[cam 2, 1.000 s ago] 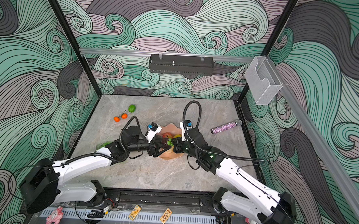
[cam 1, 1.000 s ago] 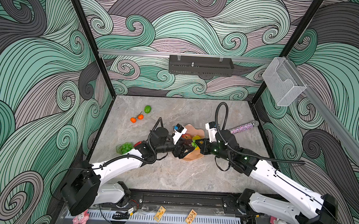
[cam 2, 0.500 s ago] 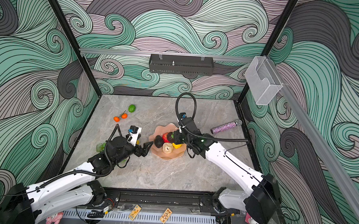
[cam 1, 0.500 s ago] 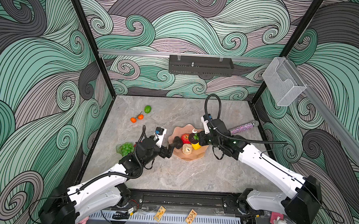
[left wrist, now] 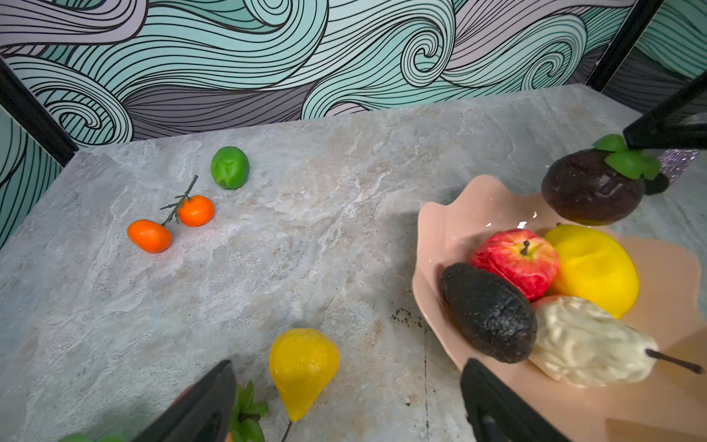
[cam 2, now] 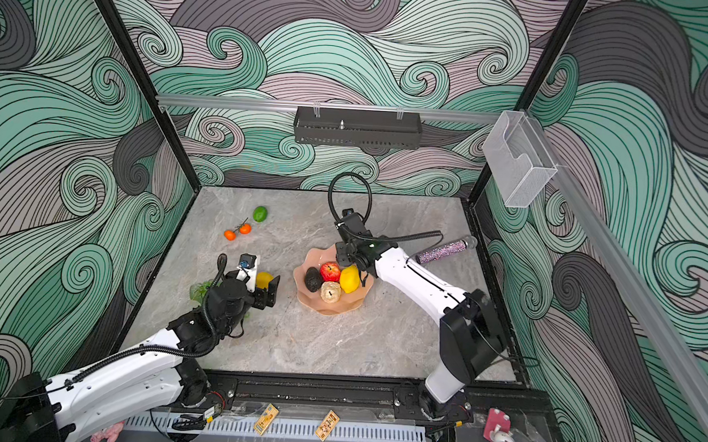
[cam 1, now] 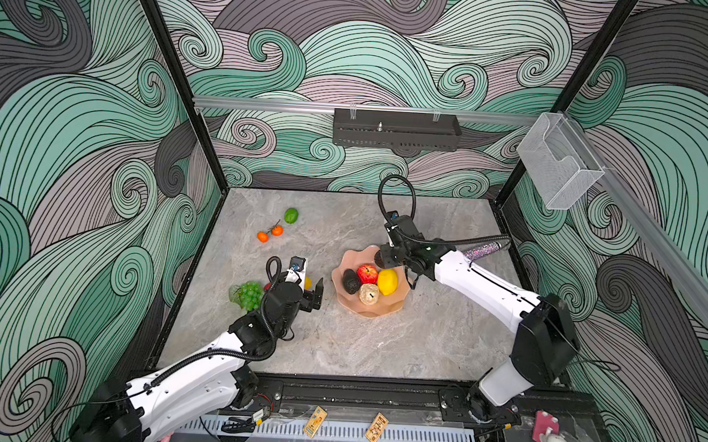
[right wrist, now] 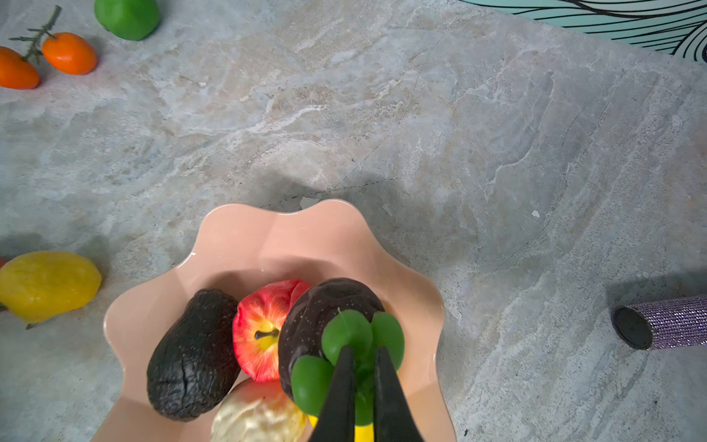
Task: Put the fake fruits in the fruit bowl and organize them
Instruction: 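Lower the mangosteen into the bowl with the right gripper while left withdraws, then open the right gripper and lift away while left moves toward the green lime, then grasp the green lime with the left gripper and lift it toward the bowl, then carry the lime to the right gripper while the right gripper closes on it, then lower the lime into the bowl with the right gripper while left withdraws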
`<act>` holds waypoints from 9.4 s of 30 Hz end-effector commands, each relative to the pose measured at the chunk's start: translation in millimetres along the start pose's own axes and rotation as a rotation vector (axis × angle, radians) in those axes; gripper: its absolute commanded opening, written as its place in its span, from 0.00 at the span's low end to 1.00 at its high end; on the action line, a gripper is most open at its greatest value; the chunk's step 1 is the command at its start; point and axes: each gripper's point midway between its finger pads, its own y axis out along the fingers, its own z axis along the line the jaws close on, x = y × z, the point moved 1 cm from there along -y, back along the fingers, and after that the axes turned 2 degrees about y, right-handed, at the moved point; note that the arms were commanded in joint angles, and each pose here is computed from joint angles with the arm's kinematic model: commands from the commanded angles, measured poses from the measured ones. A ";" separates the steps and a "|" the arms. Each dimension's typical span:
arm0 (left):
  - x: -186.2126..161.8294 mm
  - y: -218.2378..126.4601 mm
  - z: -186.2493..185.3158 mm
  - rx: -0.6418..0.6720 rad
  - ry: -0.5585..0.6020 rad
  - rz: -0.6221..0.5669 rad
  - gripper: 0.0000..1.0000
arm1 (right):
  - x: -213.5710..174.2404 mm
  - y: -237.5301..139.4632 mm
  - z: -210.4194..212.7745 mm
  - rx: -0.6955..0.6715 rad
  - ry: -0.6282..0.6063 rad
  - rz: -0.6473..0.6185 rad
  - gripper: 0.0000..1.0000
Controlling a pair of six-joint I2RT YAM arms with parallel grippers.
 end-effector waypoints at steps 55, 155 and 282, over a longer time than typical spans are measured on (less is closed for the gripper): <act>63.2 27.3 -11.7 0.009 -0.231 0.127 0.93 | 10.4 -90.5 -17.1 0.058 0.071 -0.032 0.58; 118.4 201.5 76.3 -0.121 -0.984 0.446 0.42 | -98.8 -150.5 -37.5 0.321 0.400 -0.228 0.86; 22.5 -14.6 37.5 -0.013 -0.586 0.234 0.88 | -131.9 -44.5 36.2 0.314 0.122 0.258 0.28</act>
